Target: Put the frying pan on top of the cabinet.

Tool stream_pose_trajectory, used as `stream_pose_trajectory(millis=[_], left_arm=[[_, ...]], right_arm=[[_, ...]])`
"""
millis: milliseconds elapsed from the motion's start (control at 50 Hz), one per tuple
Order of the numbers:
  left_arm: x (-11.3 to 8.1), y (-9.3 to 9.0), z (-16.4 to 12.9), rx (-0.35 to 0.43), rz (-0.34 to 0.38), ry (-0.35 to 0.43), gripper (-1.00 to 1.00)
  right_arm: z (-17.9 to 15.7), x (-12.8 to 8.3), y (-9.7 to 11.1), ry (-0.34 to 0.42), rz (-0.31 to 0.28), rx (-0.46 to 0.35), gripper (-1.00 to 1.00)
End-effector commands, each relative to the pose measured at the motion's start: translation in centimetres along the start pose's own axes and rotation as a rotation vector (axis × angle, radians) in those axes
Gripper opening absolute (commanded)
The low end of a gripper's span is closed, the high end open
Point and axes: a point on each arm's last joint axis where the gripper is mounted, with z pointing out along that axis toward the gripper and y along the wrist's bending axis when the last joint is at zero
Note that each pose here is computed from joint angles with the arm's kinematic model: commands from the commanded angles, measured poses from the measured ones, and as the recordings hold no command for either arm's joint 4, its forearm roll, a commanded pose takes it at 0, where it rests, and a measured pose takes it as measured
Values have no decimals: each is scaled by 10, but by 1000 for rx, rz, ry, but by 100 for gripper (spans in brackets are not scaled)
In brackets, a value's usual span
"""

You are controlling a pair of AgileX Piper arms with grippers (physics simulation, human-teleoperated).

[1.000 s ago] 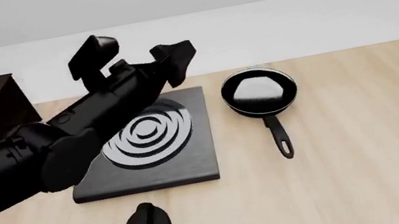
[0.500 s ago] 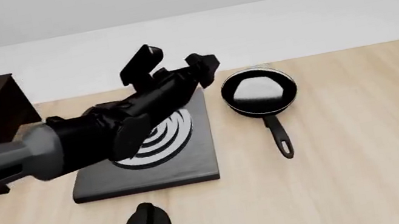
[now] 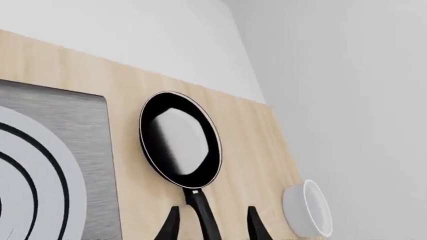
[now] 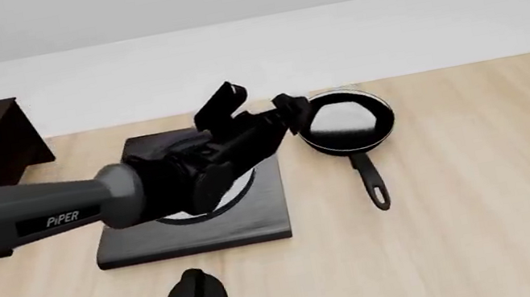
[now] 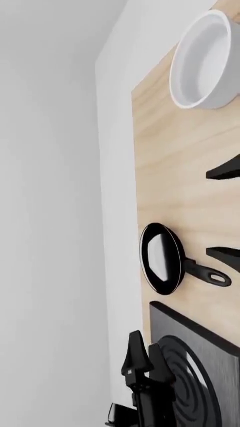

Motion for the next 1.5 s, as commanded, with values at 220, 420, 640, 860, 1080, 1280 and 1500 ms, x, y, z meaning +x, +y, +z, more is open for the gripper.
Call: stream_pose_trajectory(millis=[220, 420, 640, 860, 1080, 1280, 1500], left_arm=[[26, 14, 28, -31, -55, 54, 100], [31, 20, 39, -46, -73, 64, 100], [41, 22, 43, -44, -99, 76, 100], [53, 18, 43, -30, -122, 97, 100], [71, 18, 44, -18, -170, 119, 100], [77, 16, 48, -11, -176, 128, 100], [77, 19, 56, -19, -174, 126, 100]], right_arm=[[0, 0, 0, -1, 10, 3, 100], [1, 0, 0, 1, 10, 1, 100], [2, 0, 0, 3, 5, -1, 100], [1, 0, 0, 5, 5, -1, 100], [2, 0, 0, 5, 4, -3, 100], [4, -1, 0, 6, 9, -2, 100], [4, -1, 0, 7, 17, 2, 100]])
